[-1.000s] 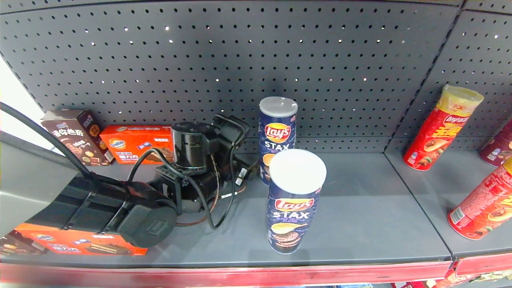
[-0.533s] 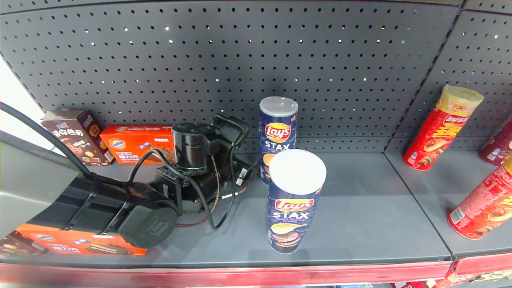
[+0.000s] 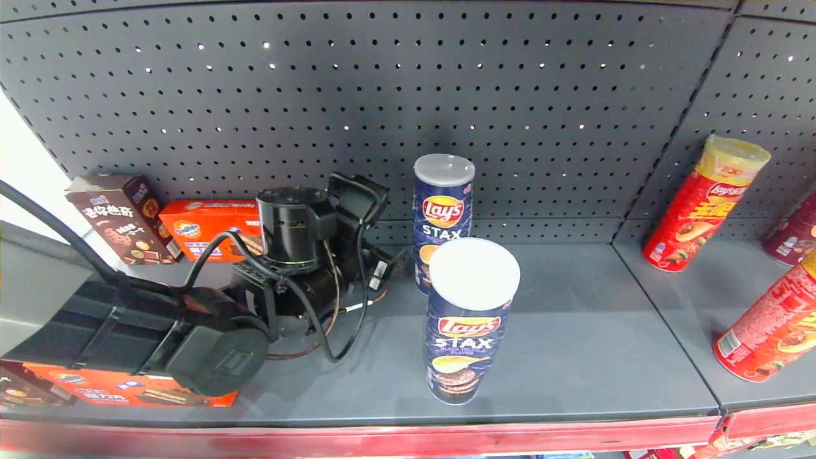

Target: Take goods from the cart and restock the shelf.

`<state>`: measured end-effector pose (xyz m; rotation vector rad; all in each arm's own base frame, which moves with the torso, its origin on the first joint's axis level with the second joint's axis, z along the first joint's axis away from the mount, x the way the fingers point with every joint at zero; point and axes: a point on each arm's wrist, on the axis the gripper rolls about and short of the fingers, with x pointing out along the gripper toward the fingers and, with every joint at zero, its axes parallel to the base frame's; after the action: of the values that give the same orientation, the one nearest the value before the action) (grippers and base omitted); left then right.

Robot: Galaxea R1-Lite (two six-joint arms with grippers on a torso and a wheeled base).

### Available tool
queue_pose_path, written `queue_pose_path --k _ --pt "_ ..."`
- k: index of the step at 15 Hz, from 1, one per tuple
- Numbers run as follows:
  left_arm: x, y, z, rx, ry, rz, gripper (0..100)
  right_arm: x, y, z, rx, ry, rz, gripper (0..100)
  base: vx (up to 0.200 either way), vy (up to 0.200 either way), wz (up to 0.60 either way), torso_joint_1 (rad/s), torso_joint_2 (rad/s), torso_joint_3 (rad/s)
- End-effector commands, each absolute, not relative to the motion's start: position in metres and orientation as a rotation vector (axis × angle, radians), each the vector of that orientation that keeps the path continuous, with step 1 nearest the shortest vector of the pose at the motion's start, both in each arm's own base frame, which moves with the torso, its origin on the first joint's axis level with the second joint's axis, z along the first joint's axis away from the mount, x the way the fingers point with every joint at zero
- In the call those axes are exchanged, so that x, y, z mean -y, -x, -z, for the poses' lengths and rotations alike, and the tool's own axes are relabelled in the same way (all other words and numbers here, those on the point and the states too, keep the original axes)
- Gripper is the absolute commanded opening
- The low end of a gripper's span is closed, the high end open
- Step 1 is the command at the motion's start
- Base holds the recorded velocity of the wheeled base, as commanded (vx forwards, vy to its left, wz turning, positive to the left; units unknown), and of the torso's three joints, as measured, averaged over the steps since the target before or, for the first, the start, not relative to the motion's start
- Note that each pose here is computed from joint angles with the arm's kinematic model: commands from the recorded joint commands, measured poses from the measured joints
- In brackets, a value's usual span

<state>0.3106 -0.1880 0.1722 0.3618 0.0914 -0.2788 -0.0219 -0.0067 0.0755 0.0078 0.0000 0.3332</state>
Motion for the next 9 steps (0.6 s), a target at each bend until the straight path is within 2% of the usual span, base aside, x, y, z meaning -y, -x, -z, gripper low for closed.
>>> queue_pose_path --k 1,3,5,7,9 --pt "0.182 -0.307 -0.186 -0.057 -0.347 0.261 100 0.007 0.022 -0.075 -0.001 -0.008 -0.334 100 0.0 0.0 0.0 0.0 0.0 0.0" --pt "0.165 -0.3 -0.211 0.001 -0.317 0.22 100 0.007 0.022 -0.075 -0.001 -0.008 -0.334 100 0.0 0.0 0.0 0.0 0.0 0.0" --pt "0.153 -0.287 -0.223 0.029 -0.3 0.201 100 0.007 0.022 -0.075 -0.001 -0.008 -0.334 100 0.0 0.0 0.0 0.0 0.0 0.0" --pt "0.139 -0.266 -0.227 0.03 -0.303 0.193 100 0.007 0.022 -0.075 -0.001 -0.008 -0.334 100 0.0 0.0 0.0 0.0 0.0 0.0" --pt "0.127 -0.244 -0.219 0.003 -0.312 0.182 100 0.007 0.022 -0.075 0.0 0.0 -0.336 100 0.0 0.0 0.0 0.0 0.0 0.0"
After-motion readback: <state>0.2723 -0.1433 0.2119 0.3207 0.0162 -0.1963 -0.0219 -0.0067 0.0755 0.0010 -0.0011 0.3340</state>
